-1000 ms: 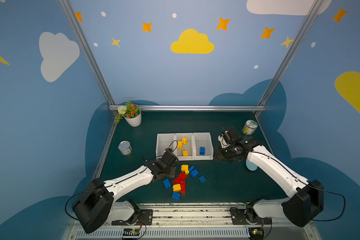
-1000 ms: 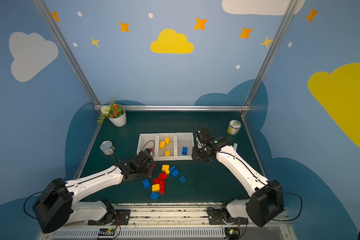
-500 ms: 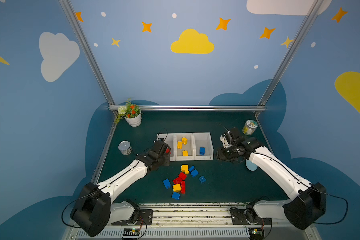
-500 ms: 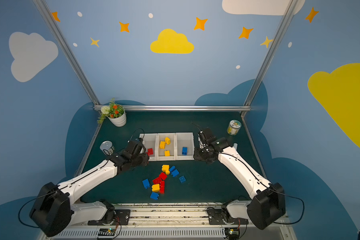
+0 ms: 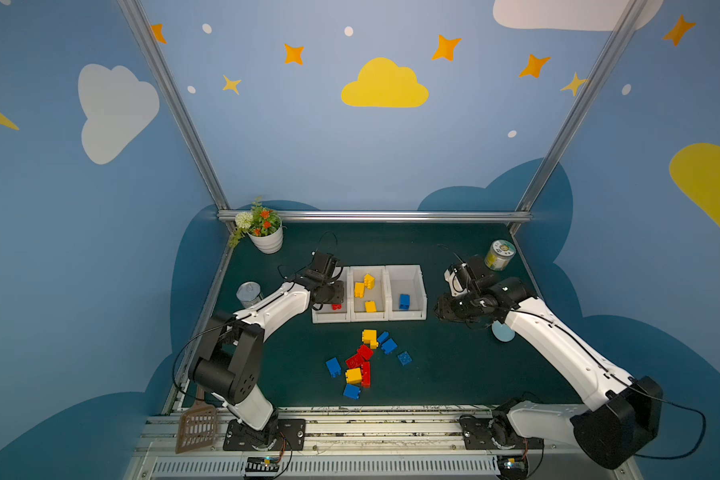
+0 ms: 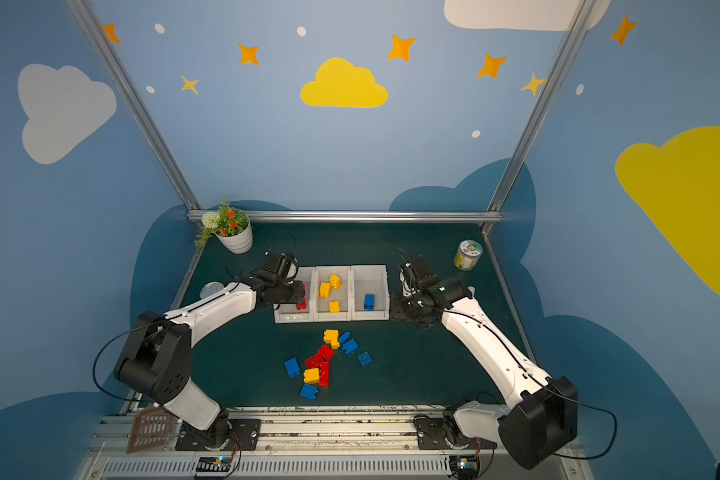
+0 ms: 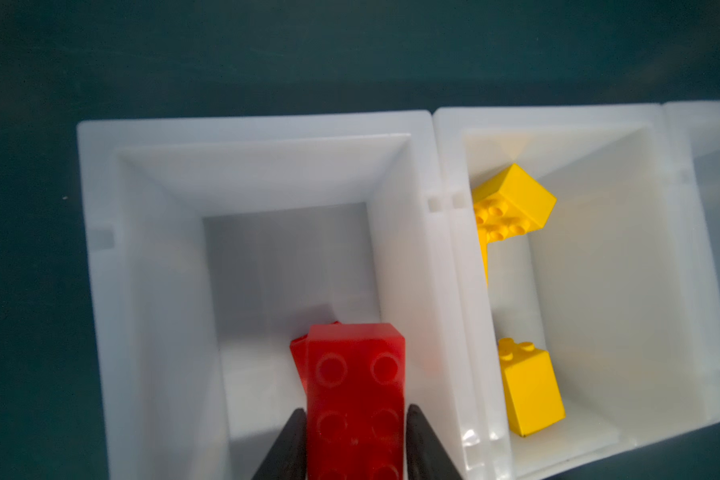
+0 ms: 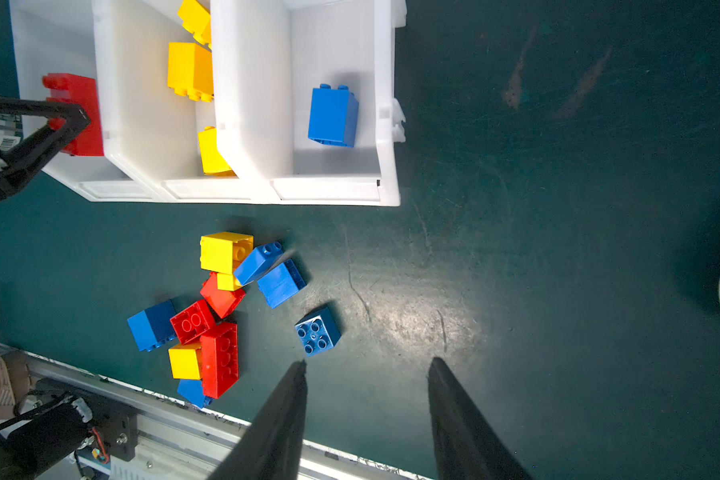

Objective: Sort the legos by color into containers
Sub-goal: 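Carry the long red brick into the compartment nearest the left arm and release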

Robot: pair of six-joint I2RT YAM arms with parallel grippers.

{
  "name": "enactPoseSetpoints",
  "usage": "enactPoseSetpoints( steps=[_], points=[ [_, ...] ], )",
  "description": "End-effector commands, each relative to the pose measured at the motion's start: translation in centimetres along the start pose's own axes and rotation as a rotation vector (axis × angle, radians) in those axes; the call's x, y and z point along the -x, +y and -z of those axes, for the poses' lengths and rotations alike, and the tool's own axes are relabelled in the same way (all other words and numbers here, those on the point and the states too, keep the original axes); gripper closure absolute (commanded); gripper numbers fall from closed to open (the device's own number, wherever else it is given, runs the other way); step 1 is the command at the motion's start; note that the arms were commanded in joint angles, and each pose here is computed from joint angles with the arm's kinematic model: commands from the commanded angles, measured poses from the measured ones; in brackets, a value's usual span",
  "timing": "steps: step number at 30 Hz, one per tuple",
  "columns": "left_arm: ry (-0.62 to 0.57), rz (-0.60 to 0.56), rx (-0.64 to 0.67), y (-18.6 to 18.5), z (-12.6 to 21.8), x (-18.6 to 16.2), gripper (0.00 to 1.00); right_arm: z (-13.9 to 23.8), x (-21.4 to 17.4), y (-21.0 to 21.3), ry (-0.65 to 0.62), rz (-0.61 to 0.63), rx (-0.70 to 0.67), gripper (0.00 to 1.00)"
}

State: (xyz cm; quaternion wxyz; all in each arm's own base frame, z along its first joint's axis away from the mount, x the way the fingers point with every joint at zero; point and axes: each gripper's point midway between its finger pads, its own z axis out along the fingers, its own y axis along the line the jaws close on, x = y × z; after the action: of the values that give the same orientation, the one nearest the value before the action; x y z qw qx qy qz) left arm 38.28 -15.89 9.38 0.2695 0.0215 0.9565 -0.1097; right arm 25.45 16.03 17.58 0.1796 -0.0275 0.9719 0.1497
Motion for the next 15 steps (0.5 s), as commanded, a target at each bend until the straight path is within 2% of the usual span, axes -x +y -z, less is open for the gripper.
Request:
enactPoseSetpoints(
  steps=[1, 6, 15],
  points=[
    [0.015, -0.01, -0.019, -0.2, 0.5, -0.1, 0.52, 0.3, -0.7, -0.7, 0.005, -0.009, -0.021, 0.51],
    [0.0, 0.011, -0.014, 0.2, 1.4, -0.9, 0.45, 0.2, -0.6, -0.7, -0.001, -0.008, -0.015, 0.51],
    [-0.046, 0.069, -0.015, 1.2, 4.8, -3.0, 0.43, -0.5, -0.7, -0.1, 0.025, -0.025, 0.012, 0.51]
  ],
)
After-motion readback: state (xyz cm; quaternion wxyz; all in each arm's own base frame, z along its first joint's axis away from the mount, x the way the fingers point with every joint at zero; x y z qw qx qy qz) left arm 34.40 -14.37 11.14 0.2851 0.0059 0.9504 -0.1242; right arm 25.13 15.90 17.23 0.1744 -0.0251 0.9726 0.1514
